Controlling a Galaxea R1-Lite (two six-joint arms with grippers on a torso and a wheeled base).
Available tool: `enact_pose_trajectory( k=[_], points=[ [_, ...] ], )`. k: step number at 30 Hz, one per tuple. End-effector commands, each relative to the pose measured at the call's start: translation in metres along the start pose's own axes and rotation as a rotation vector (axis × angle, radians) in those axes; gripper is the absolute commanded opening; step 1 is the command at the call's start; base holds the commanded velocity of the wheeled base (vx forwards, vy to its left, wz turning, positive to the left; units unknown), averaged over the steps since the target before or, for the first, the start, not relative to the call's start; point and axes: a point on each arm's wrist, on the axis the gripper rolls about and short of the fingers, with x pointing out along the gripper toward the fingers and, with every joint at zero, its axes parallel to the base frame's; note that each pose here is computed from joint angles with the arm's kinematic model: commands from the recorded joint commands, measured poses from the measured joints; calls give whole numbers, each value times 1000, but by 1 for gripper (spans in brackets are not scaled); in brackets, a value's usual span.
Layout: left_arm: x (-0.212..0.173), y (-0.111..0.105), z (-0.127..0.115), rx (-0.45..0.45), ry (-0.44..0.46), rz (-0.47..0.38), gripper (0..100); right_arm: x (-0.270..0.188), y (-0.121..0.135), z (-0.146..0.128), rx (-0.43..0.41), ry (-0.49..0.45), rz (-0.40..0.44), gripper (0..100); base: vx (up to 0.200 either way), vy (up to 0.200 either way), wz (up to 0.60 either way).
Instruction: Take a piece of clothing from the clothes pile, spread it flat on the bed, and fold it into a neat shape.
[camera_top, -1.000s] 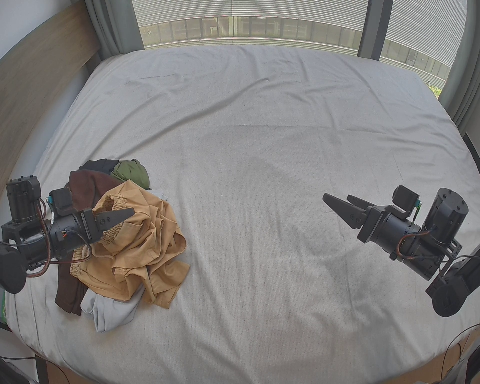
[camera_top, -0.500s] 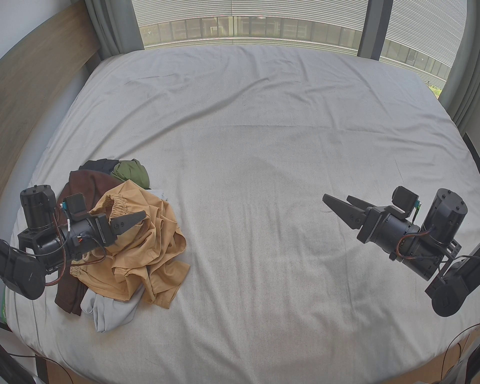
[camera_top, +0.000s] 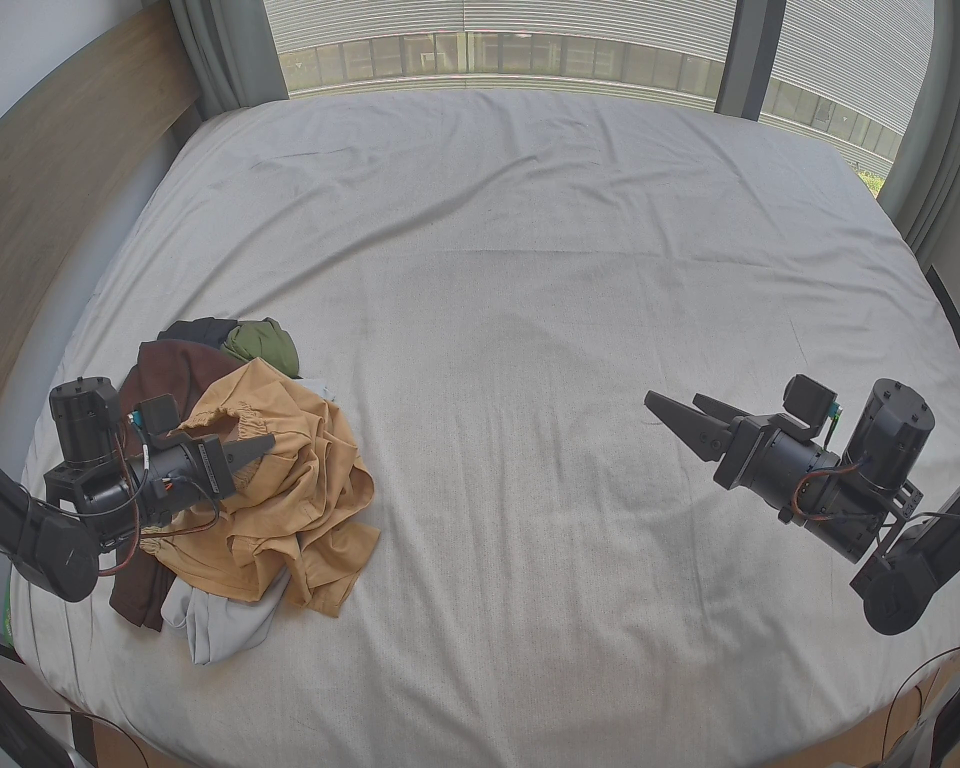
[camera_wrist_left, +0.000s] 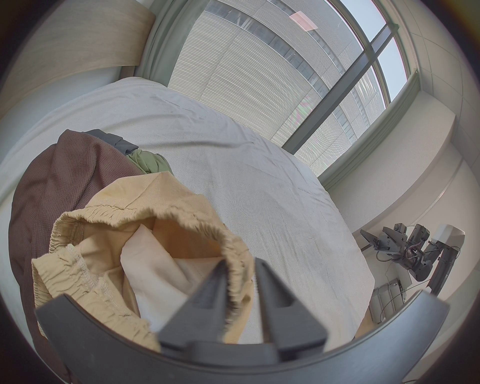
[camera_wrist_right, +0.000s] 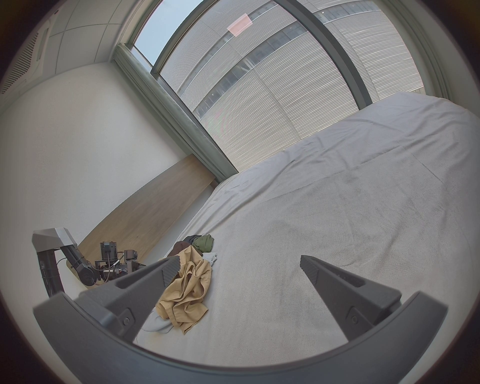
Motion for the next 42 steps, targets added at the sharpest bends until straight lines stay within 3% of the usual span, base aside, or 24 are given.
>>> enact_pose_trajectory(
  k=[1, 12, 16, 20, 26, 33, 42],
  points=[
    [0, 0, 0, -1, 2, -2, 0, 0, 0, 0, 0, 0, 1, 100, 0, 0, 0],
    [-1, -2, 1, 5, -9, -18, 0, 0, 0, 0, 0, 0, 1, 100, 0, 0, 0],
    [-2, -5, 5, 25, -30, -95, 0, 0, 1, 0, 0, -1, 3, 100, 0, 0, 0],
    [-2, -5, 3, 28, -28, -119, 0, 0, 1, 0, 0, 0, 1, 100, 0, 0, 0],
    [-2, -13, 10, -28, -55, -187, 0, 0, 1, 0, 0, 1, 2, 100, 0, 0, 0],
    [-1, -40, 21, -132, -136, -356, 0, 0, 1, 1, -1, -5, 1, 100, 0, 0, 0],
    [-1, -86, 32, -112, -174, -536, 0, 1, 1, 3, -1, -12, 3, 100, 0, 0, 0]
  ],
)
